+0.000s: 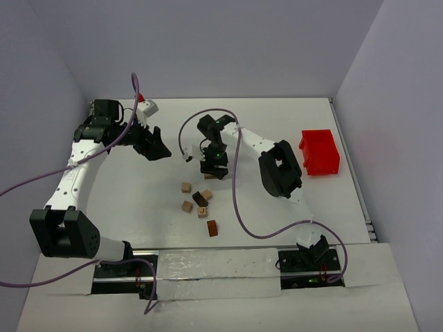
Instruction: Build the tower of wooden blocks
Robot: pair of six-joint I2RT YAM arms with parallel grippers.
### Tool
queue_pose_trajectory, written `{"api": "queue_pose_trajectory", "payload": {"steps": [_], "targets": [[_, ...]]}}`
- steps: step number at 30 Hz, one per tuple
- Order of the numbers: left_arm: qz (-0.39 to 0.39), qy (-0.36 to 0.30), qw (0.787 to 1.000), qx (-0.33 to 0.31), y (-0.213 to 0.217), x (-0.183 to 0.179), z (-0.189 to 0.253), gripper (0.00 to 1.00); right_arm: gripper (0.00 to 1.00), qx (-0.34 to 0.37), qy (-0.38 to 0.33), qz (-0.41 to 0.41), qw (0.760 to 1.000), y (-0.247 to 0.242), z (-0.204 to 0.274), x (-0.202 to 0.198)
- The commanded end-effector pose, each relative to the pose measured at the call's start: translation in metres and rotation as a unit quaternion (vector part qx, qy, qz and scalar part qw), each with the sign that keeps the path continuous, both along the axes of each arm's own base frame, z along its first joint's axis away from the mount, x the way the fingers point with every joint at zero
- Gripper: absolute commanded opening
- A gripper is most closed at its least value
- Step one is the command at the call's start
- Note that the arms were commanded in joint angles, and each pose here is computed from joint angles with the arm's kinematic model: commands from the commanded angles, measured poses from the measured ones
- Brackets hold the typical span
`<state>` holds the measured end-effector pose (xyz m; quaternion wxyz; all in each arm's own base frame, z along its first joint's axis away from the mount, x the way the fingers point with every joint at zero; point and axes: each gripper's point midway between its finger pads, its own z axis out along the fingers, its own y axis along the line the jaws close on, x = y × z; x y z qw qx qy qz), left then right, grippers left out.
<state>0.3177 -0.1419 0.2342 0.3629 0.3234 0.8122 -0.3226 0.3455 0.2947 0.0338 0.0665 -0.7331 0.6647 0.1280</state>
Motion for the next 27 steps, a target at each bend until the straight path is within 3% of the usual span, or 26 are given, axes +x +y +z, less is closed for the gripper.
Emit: {"api": "queue_pose_trajectory", "payload": {"steps": [1,8,11,19,27], "targets": [[0.001,-0.03,1.0,-0.002,0.003,0.008,0.015,0.99,0.75,0.017,-0.012,0.013,1.0,0.011,0.014,-0.003],[0.006,-0.052,0.999,0.003,0.008,0.006,0.019,0.99,0.8,0.077,-0.035,-0.013,0.996,0.025,0.072,-0.004],[-0.02,-0.064,0.998,0.007,0.006,-0.005,0.012,0.99,0.96,0.097,-0.046,-0.026,0.994,0.023,0.092,-0.006],[-0.126,-0.091,0.984,0.083,0.013,-0.025,-0.04,0.91,1.0,0.137,-0.071,-0.096,0.983,-0.009,0.138,-0.01],[-0.227,-0.09,0.958,0.151,-0.018,-0.036,-0.106,0.85,1.0,0.186,-0.039,-0.255,0.948,-0.085,0.169,-0.003]]}}
